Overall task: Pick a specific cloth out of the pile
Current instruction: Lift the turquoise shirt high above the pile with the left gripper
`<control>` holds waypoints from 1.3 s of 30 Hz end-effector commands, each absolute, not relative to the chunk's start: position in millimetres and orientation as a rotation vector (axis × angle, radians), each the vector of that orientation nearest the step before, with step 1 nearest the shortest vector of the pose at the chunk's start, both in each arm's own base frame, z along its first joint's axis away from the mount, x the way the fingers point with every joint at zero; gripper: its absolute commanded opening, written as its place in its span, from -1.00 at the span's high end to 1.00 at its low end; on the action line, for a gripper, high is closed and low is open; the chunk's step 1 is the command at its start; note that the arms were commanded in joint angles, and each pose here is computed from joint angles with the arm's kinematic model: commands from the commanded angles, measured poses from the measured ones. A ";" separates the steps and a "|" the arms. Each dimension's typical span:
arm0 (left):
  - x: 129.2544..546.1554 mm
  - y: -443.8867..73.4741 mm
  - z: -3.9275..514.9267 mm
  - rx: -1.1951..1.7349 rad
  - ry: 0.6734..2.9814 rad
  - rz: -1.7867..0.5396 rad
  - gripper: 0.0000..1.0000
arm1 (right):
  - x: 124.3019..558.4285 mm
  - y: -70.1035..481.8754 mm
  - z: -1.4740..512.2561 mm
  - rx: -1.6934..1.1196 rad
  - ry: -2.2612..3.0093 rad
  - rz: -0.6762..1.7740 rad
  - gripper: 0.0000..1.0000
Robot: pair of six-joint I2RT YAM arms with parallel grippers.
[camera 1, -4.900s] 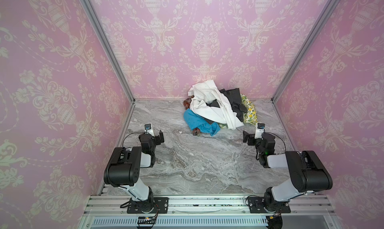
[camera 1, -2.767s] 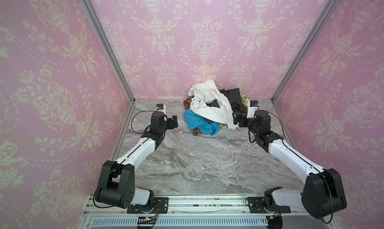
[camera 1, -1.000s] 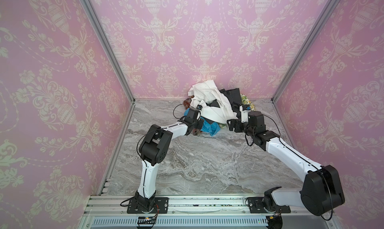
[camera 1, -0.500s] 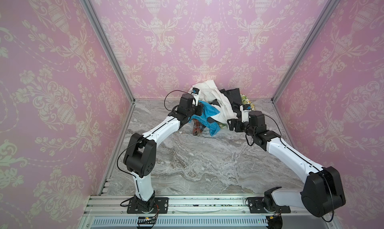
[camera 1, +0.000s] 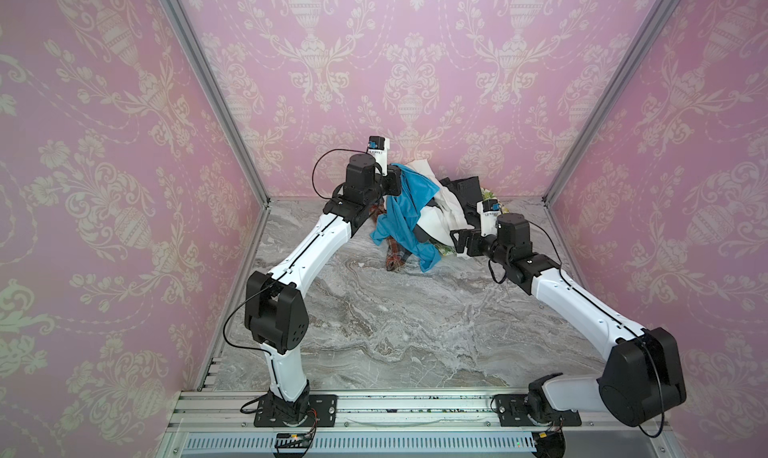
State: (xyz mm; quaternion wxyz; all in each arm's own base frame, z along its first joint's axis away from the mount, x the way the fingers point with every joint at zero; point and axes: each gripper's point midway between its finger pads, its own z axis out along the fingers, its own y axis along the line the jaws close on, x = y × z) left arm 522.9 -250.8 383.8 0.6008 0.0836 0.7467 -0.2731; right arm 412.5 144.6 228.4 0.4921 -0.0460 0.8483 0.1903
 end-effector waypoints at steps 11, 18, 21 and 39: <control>495.5 -231.2 512.1 0.121 1.549 -0.671 1.00 | 427.7 211.9 248.7 -0.332 1.944 0.609 -0.90; 480.3 -226.8 529.4 0.152 1.542 -0.656 1.00 | 429.7 273.2 236.9 -0.486 1.895 0.657 -0.90; 472.9 -224.0 535.5 0.158 1.541 -0.656 1.00 | 438.1 296.2 242.0 -0.519 1.843 0.651 -0.91; 458.2 -158.6 524.3 0.056 1.650 -0.502 1.00 | 480.9 356.3 267.1 -0.571 1.755 0.661 1.00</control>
